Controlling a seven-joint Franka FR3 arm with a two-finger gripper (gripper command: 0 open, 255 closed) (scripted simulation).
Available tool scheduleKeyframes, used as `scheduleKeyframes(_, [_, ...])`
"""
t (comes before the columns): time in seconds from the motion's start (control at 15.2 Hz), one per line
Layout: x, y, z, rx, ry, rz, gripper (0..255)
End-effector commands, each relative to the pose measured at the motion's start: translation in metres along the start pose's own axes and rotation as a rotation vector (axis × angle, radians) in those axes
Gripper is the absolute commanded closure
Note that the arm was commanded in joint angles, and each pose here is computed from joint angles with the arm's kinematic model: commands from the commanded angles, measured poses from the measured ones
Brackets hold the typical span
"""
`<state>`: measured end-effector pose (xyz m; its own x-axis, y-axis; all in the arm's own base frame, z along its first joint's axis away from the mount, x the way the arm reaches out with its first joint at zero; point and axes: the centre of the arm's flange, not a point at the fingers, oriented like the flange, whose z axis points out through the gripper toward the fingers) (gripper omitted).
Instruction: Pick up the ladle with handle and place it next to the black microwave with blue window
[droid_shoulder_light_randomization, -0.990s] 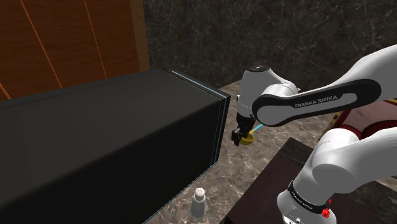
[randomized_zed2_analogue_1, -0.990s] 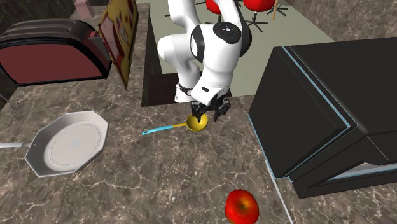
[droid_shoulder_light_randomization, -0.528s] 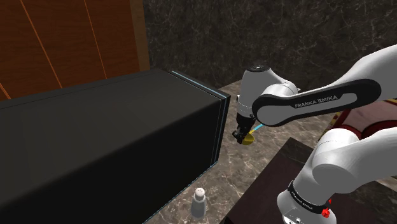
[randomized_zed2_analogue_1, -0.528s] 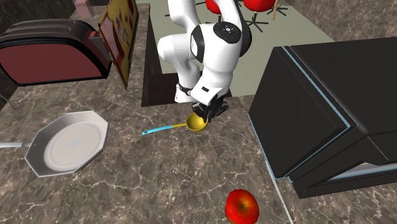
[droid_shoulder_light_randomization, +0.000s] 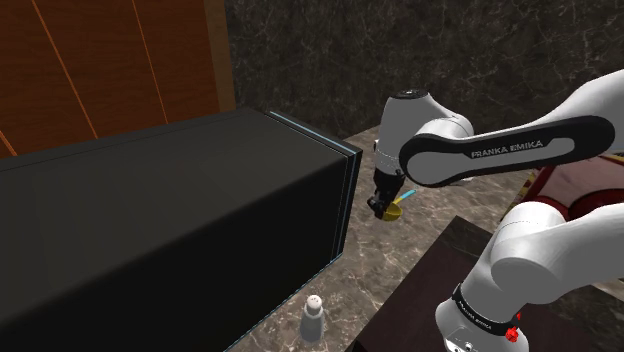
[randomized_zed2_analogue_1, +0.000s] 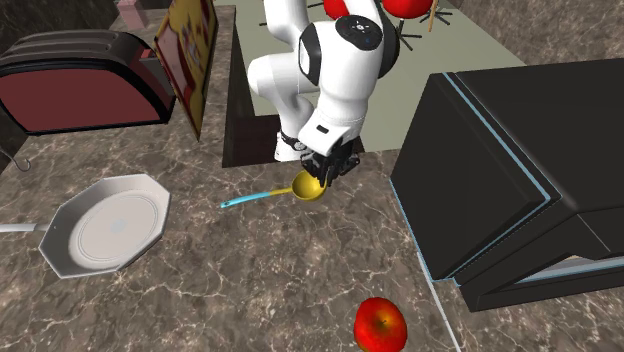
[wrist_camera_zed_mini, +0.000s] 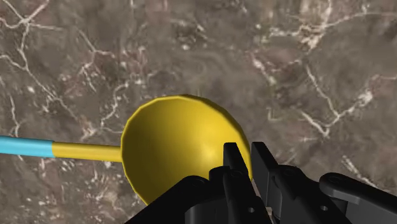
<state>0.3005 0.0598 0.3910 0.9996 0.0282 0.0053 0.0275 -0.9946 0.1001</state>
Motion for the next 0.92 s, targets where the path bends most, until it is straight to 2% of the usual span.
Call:
scheduleKeyframes(0.0, [-0.001, 0.000, -0.010, 0.000, -0.001, 0.000, 255])
scheduleKeyframes(0.86, [0.000, 0.007, -0.078, 0.000, -0.001, 0.000, 255])
